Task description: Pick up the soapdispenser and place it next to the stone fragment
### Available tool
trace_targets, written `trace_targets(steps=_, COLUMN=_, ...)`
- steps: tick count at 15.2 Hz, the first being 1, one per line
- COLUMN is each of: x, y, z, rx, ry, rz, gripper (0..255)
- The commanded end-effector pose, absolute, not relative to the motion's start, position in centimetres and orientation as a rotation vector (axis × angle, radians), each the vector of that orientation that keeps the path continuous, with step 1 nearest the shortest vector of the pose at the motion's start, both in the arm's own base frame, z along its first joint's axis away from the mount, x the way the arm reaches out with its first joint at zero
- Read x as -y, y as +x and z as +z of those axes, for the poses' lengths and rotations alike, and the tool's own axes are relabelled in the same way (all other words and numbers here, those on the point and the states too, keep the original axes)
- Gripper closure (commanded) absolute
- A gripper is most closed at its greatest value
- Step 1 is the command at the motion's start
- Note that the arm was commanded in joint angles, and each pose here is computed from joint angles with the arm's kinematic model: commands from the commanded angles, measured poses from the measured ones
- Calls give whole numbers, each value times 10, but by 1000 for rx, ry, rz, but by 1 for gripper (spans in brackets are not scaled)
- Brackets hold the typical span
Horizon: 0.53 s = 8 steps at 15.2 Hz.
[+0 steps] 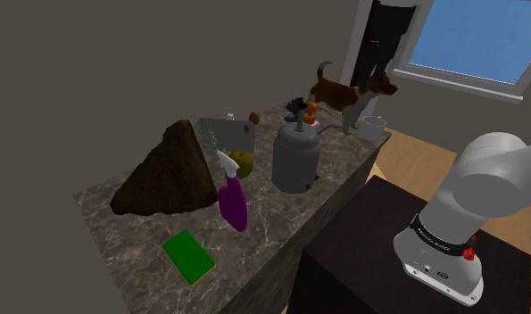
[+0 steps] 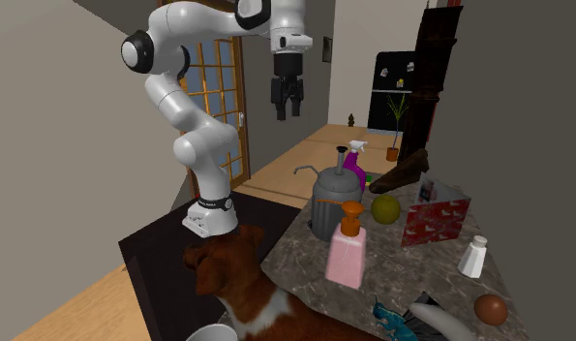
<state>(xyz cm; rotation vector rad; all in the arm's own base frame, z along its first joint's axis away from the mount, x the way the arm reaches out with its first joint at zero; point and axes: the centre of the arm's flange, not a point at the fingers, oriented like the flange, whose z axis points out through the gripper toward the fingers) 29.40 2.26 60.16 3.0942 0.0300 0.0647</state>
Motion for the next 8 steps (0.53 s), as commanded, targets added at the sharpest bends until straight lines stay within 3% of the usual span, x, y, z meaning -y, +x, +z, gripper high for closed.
trace_targets(steps=1, x=-23, y=294, z=602, rx=-30, ry=3094, rz=65, gripper=0)
trace_targets(steps=8, x=21, y=349, z=543, rx=-42, ry=3109, rz=97, gripper=0)
